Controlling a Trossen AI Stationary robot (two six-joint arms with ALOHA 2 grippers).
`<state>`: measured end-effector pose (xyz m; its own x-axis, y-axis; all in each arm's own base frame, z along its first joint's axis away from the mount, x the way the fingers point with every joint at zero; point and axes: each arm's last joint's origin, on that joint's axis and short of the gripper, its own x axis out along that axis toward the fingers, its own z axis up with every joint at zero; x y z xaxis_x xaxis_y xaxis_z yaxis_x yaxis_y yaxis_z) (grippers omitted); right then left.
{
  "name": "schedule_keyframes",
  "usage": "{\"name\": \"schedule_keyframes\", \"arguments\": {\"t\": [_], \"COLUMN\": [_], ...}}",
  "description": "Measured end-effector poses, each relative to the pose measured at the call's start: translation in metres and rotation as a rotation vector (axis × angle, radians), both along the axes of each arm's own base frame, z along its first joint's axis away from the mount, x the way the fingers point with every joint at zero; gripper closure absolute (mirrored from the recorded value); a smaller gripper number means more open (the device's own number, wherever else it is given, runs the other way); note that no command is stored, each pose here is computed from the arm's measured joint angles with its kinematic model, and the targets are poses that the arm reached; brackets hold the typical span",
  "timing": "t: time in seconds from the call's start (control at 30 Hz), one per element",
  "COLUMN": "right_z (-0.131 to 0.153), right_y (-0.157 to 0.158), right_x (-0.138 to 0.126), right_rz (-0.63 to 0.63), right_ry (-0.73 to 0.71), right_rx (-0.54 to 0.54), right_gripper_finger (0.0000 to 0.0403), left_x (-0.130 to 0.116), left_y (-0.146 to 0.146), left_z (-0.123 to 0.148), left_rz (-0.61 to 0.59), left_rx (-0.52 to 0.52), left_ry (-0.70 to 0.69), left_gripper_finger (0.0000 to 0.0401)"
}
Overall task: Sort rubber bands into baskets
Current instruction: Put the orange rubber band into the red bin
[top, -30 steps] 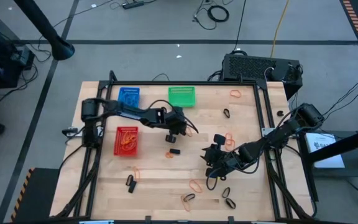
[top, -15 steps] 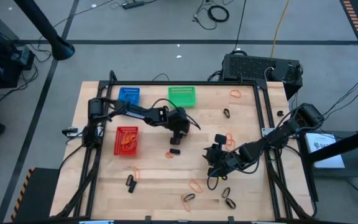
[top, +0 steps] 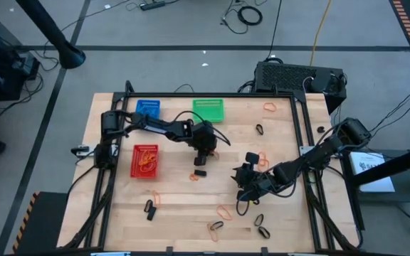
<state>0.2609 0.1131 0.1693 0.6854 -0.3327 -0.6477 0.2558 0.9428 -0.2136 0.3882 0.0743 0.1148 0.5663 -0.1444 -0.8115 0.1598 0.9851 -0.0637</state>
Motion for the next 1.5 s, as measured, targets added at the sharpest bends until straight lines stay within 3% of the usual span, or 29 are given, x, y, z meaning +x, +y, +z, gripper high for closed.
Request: {"name": "schedule_keyframes", "arguments": {"t": [0.13,0.27,0.47,0.67,0.83,1.03,1.5], "right_z": [0.000,0.000,0.000,0.000,-0.001,-0.001,0.000], "right_y": [0.000,0.000,0.000,0.001,0.001,0.001,0.001], "right_x": [0.000,0.000,0.000,0.000,-0.001,0.000,0.000], "right_rz": [-0.001,-0.006,-0.032,-0.054,-0.060,-0.071,-0.067], "right_ry": [-0.001,-0.007,-0.017,-0.024,-0.025,-0.030,-0.032], "right_rx": [0.002,0.009,0.040,0.073,0.108,0.119,0.112], "right_gripper_finger": [0.0268,0.0268,0.0268,0.0268,0.0268,0.0268,0.0268], "left_x": [-0.008,-0.026,-0.059,-0.099,-0.129,-0.155,-0.196], "left_y": [-0.003,-0.011,-0.036,-0.067,-0.089,-0.100,-0.094], "left_z": [0.009,0.028,0.078,0.127,0.149,0.140,0.079], "left_rz": [-0.009,0.020,0.007,0.090,0.161,0.170,0.239], "left_rx": [-0.044,-0.135,-0.239,-0.214,-0.110,-0.044,0.083], "left_ry": [0.098,0.244,0.379,0.475,0.529,0.560,0.779], "left_gripper_finger": [0.0387,0.0394,0.0397,0.0398,0.0398,0.0399,0.0393]}}
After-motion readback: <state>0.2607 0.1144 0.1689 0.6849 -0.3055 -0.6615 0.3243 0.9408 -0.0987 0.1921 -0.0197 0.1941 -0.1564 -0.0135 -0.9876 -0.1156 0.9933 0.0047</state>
